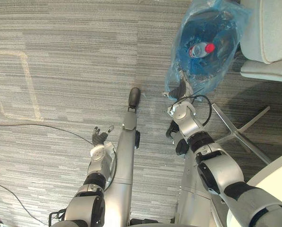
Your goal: Gather rubbish on tea table into small bin, then transfer packed bag to large trash can.
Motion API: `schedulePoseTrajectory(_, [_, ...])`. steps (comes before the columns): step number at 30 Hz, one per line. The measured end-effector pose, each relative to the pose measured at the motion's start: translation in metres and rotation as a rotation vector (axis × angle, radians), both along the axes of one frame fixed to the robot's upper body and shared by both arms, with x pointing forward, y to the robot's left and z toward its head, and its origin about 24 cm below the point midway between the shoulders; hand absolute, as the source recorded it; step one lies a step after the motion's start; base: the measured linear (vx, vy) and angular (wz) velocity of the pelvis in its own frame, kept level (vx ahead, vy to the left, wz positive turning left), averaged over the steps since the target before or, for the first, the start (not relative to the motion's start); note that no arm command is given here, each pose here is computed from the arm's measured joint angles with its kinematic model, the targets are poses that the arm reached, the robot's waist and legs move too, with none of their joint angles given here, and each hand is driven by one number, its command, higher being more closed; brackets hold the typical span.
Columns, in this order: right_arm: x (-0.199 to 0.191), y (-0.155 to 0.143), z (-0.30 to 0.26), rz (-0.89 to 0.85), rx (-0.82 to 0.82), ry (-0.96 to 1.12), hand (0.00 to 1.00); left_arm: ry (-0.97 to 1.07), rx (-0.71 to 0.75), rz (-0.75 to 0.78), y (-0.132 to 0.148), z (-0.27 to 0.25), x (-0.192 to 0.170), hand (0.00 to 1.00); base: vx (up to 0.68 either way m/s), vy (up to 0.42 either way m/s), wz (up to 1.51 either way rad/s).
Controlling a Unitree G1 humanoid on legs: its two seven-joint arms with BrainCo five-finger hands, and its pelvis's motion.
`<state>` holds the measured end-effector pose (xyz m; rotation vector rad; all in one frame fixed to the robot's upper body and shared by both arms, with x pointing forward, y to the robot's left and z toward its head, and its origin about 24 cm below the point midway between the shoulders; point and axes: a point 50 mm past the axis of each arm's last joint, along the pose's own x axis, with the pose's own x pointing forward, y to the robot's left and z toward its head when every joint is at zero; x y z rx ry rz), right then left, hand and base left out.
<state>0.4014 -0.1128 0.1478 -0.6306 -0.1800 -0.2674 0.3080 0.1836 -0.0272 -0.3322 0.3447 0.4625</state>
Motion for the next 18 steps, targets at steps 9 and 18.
schedulePoseTrajectory(9, [0.001, -0.003, 0.008, 0.012, 0.141, -0.025, 1.0, -0.002, -0.014, 0.013, 0.003, 0.0, -0.001, 0.0, -0.03, 0.001, -0.01])
schedulePoseTrajectory(18, [-0.002, 0.001, 0.016, 0.044, 0.216, -0.077, 1.0, -0.002, -0.023, 0.025, 0.005, -0.001, -0.001, 0.0, -0.02, 0.002, -0.02])
